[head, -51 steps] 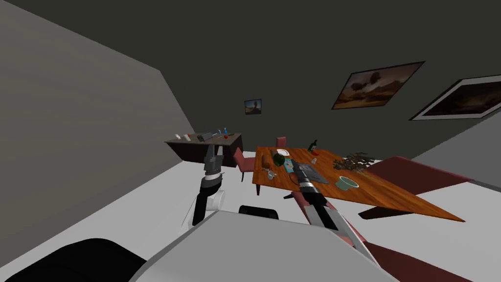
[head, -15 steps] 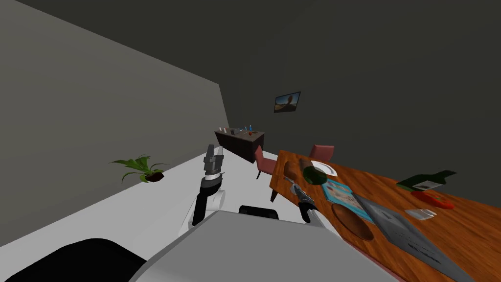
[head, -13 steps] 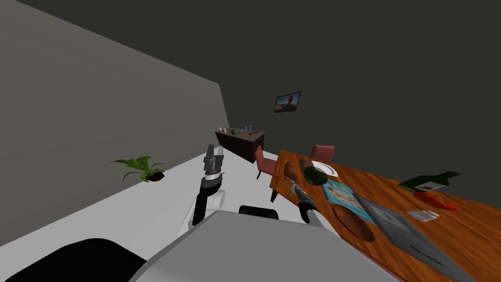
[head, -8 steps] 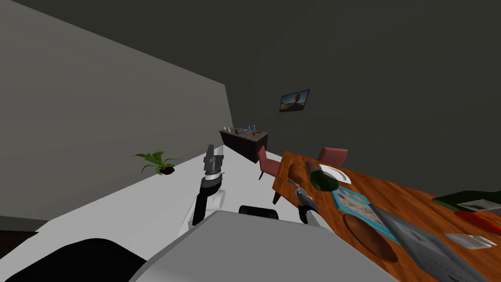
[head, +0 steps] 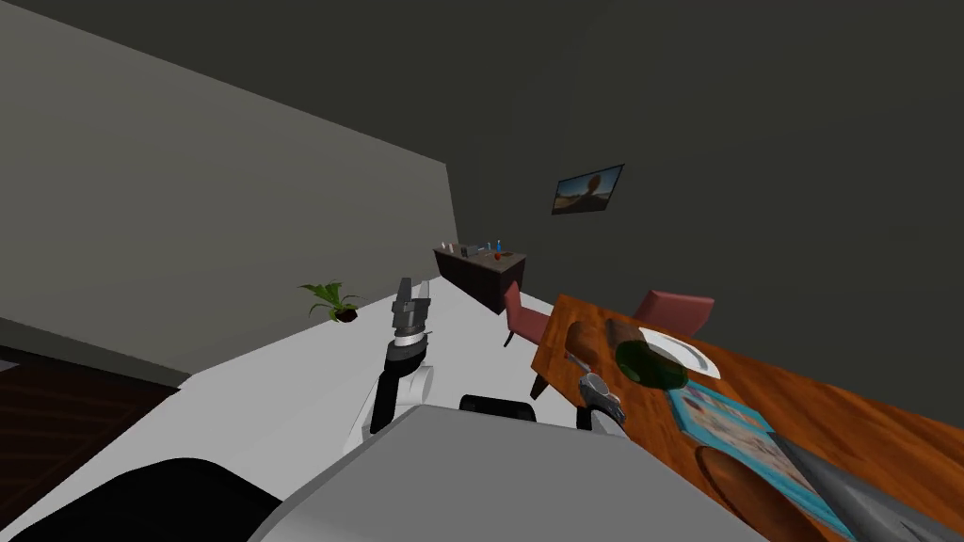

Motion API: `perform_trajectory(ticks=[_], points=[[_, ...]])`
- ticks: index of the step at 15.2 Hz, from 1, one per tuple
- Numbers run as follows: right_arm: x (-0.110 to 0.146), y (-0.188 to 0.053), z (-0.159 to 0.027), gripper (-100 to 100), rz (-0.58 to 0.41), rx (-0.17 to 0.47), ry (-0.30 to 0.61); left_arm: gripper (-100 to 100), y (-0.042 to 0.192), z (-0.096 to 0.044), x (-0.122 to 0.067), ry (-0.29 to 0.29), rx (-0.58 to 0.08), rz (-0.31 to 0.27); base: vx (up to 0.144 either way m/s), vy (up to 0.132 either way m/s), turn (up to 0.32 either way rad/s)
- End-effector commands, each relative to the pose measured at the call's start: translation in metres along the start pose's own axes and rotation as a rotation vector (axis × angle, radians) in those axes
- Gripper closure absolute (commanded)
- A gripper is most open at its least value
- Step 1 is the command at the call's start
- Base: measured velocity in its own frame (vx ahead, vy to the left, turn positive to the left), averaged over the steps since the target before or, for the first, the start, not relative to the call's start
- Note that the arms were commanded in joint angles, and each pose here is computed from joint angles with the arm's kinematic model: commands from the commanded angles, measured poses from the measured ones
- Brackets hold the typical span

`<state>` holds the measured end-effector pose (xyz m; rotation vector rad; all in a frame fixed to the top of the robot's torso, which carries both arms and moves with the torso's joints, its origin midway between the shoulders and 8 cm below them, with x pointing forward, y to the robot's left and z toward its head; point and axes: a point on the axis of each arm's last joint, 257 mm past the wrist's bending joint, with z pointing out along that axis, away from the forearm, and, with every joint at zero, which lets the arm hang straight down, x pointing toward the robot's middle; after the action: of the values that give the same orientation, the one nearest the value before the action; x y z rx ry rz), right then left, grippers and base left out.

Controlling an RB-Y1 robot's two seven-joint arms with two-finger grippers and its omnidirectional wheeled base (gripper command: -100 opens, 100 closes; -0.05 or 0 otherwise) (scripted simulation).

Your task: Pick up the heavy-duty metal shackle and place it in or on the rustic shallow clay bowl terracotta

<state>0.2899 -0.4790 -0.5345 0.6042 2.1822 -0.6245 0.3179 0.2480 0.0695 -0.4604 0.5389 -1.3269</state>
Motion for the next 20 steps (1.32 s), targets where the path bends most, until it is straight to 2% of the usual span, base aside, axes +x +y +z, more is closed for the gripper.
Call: perform_trajectory(ticks=[1,2,3,5,6,8,9,10,11,13,16,20], points=[[0.01,-0.012,0.001,-100,-0.067,0.042,0.011,0,0.0,0.0,0.0,0.0,0.0,0.0,0.017,-0.005,0.253],[0.012,-0.013,0.001,-100,-0.071,0.043,0.013,0,0.0,0.0,0.0,0.0,0.0,0.0,0.014,-0.007,0.047],[0.009,-0.02,0.002,-100,-0.101,0.078,0.005,0,0.0,0.0,0.0,0.0,0.0,0.0,0.013,0.0,0.157],[0.021,-0.024,0.001,-100,-0.135,0.082,0.022,0,0.0,0.0,0.0,0.0,0.0,0.0,0.011,-0.003,0.137],[0.019,-0.031,0.002,-100,-0.17,0.115,0.014,0,0.0,0.0,0.0,0.0,0.0,0.0,0.011,0.0,0.198],[0.028,-0.035,0.001,-100,-0.198,0.118,0.028,0,0.0,0.0,0.0,0.0,0.0,0.0,0.013,-0.006,0.126],[0.033,-0.044,0.001,-100,-0.255,0.15,0.032,0,0.0,0.0,0.0,0.0,0.0,0.0,0.013,-0.004,0.201],[0.034,-0.044,0.0,-100,-0.258,0.15,0.033,0,0.0,0.0,0.0,0.0,0.0,0.0,0.014,-0.01,0.203],[0.037,-0.052,0.0,-100,-0.307,0.178,0.035,0,0.0,0.0,0.0,0.0,0.0,0.0,0.015,-0.016,0.256],[0.039,-0.053,-0.001,-100,-0.314,0.178,0.036,0,0.0,0.0,0.0,0.0,0.0,0.0,0.014,-0.018,0.108],[0.042,-0.066,-0.003,-100,-0.404,0.225,0.033,0,0.0,0.0,0.0,0.0,0.0,0.0,0.013,-0.016,0.155],[0.048,-0.073,-0.005,-100,-0.462,0.243,0.039,0,0.0,0.0,0.0,0.0,0.0,0.0,0.014,-0.021,0.119]])
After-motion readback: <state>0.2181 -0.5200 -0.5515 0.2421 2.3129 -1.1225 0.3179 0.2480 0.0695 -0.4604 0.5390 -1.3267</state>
